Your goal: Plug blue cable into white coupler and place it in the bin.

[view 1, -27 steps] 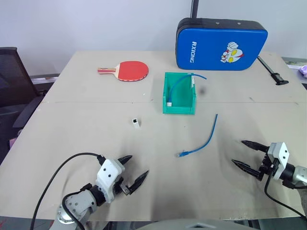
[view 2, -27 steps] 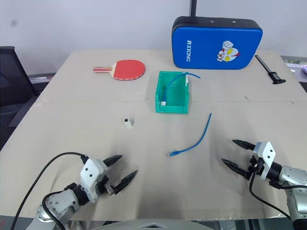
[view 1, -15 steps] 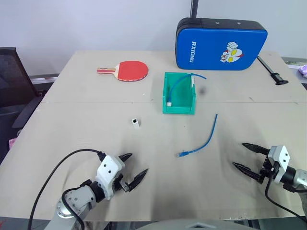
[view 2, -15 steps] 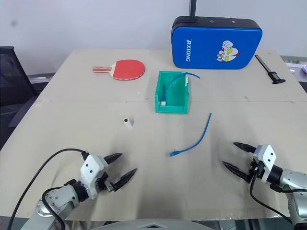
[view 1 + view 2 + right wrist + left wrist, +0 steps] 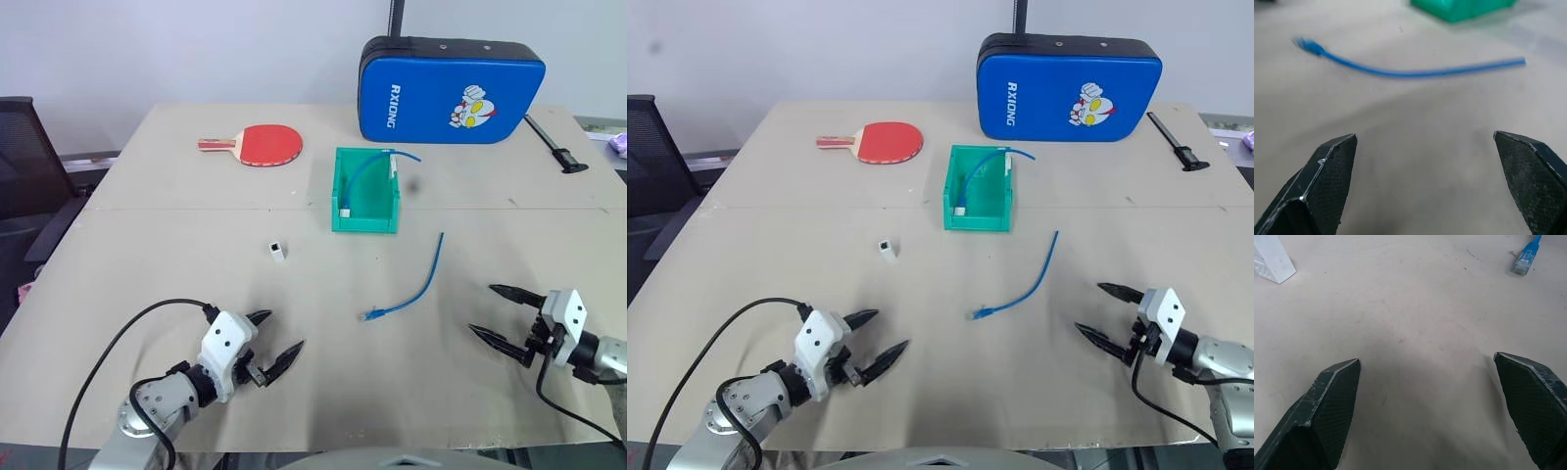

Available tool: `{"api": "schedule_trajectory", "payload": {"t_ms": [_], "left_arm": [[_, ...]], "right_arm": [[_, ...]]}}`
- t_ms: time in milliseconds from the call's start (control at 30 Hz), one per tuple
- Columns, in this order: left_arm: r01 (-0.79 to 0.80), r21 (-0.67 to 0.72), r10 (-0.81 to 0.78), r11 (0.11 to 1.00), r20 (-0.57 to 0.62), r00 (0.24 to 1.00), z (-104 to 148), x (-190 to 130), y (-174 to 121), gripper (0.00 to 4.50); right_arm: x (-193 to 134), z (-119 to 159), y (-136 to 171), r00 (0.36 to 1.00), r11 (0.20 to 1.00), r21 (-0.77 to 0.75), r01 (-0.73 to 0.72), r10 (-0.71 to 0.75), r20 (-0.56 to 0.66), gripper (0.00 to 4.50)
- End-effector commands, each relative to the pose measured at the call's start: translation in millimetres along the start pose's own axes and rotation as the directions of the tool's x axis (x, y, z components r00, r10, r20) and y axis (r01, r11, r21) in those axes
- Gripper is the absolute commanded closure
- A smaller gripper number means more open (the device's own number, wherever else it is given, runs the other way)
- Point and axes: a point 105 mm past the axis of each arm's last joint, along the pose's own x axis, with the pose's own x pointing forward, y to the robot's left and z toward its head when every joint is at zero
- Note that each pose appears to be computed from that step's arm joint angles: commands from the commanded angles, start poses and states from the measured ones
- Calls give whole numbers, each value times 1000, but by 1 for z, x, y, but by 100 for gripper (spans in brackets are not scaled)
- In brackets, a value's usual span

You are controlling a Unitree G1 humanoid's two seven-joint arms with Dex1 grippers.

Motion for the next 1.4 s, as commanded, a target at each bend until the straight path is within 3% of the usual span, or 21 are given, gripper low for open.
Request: {"api": "schedule_trajectory", "payload": {"t_ms": [33,233,433,533,633,767,900,1233,1400], "left_arm": [[57,58,-58,997,21,998,13,-2,-1,0],[344,120,-349,931,22,937,32,-10,-16,0],[548,207,-549,810,-59,834,44,-27,-20,0],[557,239,-557,795,-76,827,45,-28,-15,0],[547,257,-548,797,-75,833,47,-26,-11,0],[537,263,-538,802,-72,840,45,-24,-9,0],[513,276,-517,813,-64,854,43,-22,-6,0],[466,291,-479,835,-32,877,47,-10,12,0],[404,286,-422,869,2,907,57,7,24,0]], "right_arm": [[19,26,9,994,994,-61,-95,98,42,9],[67,32,43,930,918,-151,-366,356,-89,9],[103,23,52,870,861,-162,-482,448,-206,9],[115,22,52,862,854,-166,-493,454,-226,95],[121,23,55,846,840,-156,-519,479,-236,247],[127,25,57,836,832,-149,-534,493,-242,418],[134,32,53,843,841,-135,-525,491,-220,418],[176,51,8,875,865,-173,-472,435,-213,418],[180,63,-3,881,866,-179,-466,437,-179,203]]}}
